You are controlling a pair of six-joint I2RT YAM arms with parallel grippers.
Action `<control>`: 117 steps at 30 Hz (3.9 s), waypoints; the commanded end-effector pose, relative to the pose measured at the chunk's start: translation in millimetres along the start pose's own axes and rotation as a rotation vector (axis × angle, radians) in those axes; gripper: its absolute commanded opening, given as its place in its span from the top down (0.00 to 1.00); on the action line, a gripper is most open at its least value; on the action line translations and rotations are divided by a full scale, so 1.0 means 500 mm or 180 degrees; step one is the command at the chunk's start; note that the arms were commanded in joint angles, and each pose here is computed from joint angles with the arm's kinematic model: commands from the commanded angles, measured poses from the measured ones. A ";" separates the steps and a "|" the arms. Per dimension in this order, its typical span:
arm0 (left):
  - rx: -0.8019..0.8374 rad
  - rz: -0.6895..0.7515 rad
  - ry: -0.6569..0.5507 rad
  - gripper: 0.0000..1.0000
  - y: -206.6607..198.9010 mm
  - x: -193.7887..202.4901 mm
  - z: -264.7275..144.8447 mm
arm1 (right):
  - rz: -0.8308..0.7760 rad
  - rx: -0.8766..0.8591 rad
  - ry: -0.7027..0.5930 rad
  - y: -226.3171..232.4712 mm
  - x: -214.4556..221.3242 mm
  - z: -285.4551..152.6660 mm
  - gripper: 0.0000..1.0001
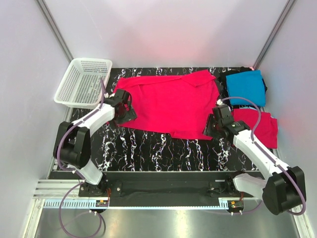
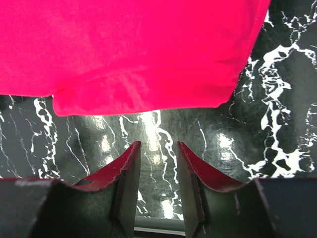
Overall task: Fold and stack the t-shirts
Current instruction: Flatten the tshirt out
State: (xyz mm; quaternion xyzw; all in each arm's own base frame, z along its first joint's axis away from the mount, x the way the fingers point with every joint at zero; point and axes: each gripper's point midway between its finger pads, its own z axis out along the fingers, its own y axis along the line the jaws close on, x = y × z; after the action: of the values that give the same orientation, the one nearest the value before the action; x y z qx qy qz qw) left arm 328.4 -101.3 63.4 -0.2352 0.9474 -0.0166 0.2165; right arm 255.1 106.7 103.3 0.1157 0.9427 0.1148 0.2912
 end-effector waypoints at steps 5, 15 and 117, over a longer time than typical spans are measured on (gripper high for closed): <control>-0.0086 -0.0100 -0.0275 0.01 -0.033 -0.089 0.017 | 0.0003 -0.0231 0.0253 0.062 -0.019 0.060 0.59; -0.0015 -0.0178 -0.0103 0.01 -0.021 -0.146 0.074 | -0.0275 -0.0087 0.0571 0.089 -0.052 0.174 0.59; -0.1120 -0.0160 0.0193 0.01 0.237 0.184 -0.068 | 0.0050 0.1345 0.0490 -0.045 0.118 0.045 0.67</control>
State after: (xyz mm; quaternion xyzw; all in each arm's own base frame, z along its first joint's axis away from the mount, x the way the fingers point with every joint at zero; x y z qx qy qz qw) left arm 178.2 -43.7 23.6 -0.2859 0.9420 0.1358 0.1117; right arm 206.7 109.3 24.6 0.1617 0.9729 -0.0666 0.1511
